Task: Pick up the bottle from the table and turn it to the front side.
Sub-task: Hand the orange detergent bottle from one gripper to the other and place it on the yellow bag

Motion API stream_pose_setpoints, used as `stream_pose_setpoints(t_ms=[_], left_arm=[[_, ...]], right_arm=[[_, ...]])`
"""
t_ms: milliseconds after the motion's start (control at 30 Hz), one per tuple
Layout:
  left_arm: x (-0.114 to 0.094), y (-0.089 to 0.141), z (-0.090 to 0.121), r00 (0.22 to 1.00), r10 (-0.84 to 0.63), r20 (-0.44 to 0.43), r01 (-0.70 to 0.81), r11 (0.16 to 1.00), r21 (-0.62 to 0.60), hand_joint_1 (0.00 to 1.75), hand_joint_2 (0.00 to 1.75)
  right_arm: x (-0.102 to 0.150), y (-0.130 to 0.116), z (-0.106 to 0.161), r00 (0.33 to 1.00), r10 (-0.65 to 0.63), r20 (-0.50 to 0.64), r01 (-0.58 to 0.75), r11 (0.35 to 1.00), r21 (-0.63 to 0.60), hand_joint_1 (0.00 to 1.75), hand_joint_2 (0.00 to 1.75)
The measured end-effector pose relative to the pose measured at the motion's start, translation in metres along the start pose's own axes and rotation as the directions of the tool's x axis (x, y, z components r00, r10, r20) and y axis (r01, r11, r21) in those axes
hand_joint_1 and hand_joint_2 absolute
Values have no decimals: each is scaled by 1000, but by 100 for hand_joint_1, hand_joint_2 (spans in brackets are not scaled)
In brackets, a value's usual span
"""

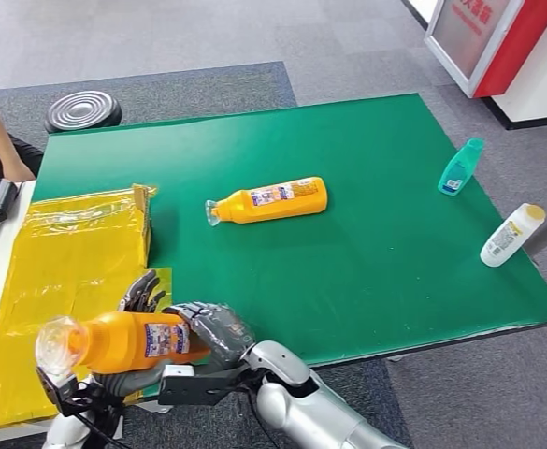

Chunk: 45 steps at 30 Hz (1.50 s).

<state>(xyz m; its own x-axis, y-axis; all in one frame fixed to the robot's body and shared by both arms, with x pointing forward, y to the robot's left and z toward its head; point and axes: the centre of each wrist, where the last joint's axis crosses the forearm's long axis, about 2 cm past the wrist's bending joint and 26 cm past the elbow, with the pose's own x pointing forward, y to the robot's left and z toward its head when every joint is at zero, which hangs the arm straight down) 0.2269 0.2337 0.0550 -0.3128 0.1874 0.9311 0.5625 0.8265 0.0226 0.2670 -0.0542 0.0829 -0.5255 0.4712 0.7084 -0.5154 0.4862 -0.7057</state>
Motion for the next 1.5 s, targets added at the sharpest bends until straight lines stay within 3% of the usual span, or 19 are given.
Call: stream_pose_setpoints(t_ms=[400, 433, 533, 567, 1000, 1033, 1133, 1167, 1500], left_arm=[[21, 0, -9, 995, -63, 84, 64, 998, -17, 0, 175], [22, 1, -9, 994, -67, 87, 69, 997, -19, 34, 175], [24, 1, -9, 993, -83, 90, 86, 996, -28, 164, 175], [24, 1, -9, 992, -89, 88, 92, 995, -29, 175, 175], [23, -2, -4, 989, -127, 75, 129, 991, -20, 175, 175], [23, -2, -4, 989, -128, 75, 130, 991, -20, 175, 175], [23, -2, -5, 988, -136, 77, 137, 990, -13, 175, 175], [23, -2, -5, 987, -142, 77, 143, 990, -8, 175, 175], [30, -7, -10, 979, -172, 105, 171, 985, 20, 175, 175]], right_arm=[[-9, 1, -1, 999, -24, -34, 24, 1000, 2, 175, 175], [-9, 1, -1, 999, -24, -34, 25, 1000, 1, 175, 175], [-10, 1, -1, 999, -26, -33, 27, 1000, 3, 175, 175], [-10, 1, -1, 999, -27, -34, 27, 1000, 4, 175, 175], [-11, 4, 1, 998, -32, -45, 32, 999, 5, 175, 175], [-11, 5, 1, 998, -33, -46, 33, 999, 5, 143, 175], [-11, 6, 2, 998, -35, -47, 35, 999, 4, 12, 175], [-11, 6, 2, 998, -35, -48, 36, 999, 3, 0, 175], [-19, 11, 10, 992, -56, -111, 56, 998, 0, 0, 175]])
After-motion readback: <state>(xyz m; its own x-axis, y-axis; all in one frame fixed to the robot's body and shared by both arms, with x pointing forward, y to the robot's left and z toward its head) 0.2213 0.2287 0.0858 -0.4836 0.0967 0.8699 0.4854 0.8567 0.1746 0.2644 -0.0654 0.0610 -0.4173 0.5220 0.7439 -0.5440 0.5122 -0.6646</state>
